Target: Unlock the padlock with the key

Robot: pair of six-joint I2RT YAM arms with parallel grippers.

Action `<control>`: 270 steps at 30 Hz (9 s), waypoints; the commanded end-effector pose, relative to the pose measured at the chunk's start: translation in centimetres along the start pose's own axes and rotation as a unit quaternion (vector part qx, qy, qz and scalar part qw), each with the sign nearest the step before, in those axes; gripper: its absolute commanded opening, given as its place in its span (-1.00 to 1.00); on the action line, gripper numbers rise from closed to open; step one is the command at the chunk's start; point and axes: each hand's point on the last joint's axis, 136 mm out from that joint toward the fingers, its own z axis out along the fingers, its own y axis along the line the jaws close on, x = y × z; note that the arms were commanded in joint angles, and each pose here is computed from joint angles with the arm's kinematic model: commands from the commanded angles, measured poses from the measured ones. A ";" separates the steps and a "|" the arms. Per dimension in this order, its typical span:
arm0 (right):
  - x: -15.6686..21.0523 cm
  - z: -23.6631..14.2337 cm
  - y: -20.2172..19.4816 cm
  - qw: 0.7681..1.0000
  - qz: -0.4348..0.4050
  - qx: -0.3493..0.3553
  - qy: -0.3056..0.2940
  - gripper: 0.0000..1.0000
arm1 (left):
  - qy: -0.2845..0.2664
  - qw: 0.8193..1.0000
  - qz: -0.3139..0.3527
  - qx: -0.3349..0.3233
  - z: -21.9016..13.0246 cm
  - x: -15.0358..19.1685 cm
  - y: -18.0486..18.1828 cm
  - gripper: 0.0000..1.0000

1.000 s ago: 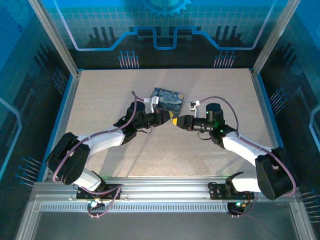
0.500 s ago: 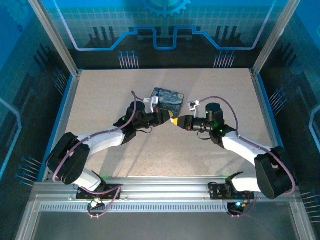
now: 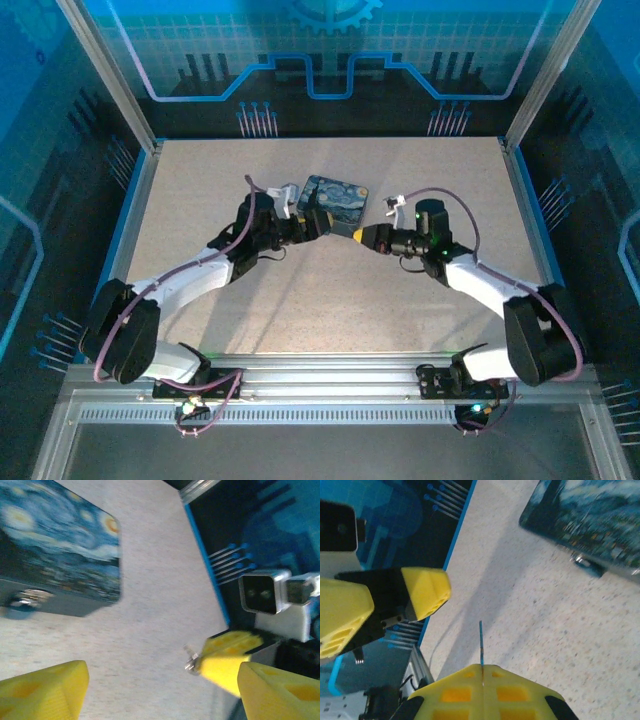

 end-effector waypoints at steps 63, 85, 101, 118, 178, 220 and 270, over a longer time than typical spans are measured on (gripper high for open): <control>-1.9 8.6 -11.2 0.984 0.061 0.155 0.064 -1.00 | 0.077 0.975 0.179 -0.109 10.2 1.6 13.2 0.28; -2.0 8.7 -11.0 0.985 0.062 0.151 0.060 -1.00 | 0.107 0.972 0.186 -0.100 11.9 3.4 12.5 -0.07; -1.8 8.8 -10.6 0.986 0.064 0.145 0.059 -1.00 | 0.094 0.975 0.161 -0.119 12.5 3.0 12.5 -0.30; -5.8 8.0 -4.9 0.996 -0.051 0.066 -0.008 -1.00 | 0.099 0.990 0.084 -0.057 11.5 3.4 9.1 -0.58; 6.7 3.1 -4.7 0.952 -0.298 0.063 -0.018 -1.00 | 0.173 0.979 -0.104 -0.026 5.8 8.6 2.4 -0.80; 6.8 3.3 -4.4 0.952 -0.300 0.052 -0.015 -1.00 | 0.167 0.979 -0.108 -0.033 5.8 8.5 2.6 -0.79; 6.5 3.6 -3.8 0.952 -0.302 0.039 -0.020 -1.00 | 0.170 0.978 -0.112 -0.033 5.9 8.7 2.7 -0.78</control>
